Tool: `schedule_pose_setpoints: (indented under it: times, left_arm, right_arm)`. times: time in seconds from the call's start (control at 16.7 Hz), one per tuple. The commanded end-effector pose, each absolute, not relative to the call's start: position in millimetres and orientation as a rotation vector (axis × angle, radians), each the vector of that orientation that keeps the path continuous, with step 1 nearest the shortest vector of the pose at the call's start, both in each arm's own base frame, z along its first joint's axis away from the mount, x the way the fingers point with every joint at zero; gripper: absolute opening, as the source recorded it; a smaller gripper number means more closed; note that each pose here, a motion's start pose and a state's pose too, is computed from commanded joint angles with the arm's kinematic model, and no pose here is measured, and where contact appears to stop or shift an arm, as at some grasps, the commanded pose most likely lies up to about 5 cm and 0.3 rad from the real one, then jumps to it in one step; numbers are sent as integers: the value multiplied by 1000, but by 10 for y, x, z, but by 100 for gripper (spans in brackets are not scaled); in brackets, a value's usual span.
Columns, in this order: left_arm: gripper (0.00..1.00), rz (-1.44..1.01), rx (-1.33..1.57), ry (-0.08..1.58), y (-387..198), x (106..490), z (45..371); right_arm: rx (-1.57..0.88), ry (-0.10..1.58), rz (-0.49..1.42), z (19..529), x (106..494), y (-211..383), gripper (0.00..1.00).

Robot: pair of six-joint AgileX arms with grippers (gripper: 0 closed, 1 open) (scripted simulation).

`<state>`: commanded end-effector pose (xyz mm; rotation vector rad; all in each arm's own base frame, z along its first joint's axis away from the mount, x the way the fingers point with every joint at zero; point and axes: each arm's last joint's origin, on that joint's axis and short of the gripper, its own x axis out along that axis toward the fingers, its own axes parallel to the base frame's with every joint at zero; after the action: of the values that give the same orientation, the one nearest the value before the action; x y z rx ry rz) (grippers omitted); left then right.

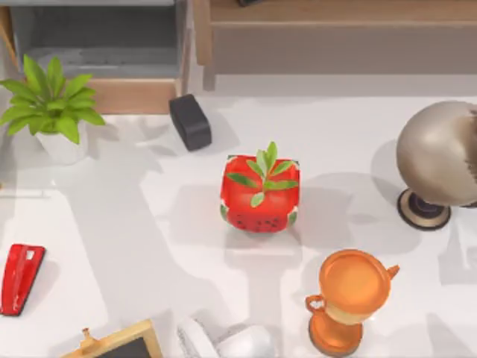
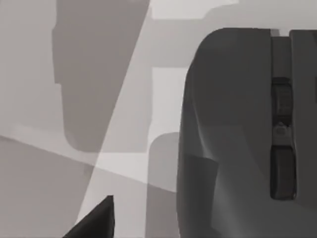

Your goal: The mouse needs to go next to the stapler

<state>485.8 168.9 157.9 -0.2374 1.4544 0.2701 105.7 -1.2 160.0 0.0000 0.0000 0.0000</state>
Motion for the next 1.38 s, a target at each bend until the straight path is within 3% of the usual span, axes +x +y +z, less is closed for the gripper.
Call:
schedule_pose_setpoints:
  times: [1.2,1.38]
  left_arm:
    - [100,267,-235,1453,1677,4893,1301]
    - [77,267,-235,1453,1677,4893,1301]
  right_arm:
    - [0,0,0,1600,1057,-12,100]
    - [0,0,0,1600,1057,-12,100]
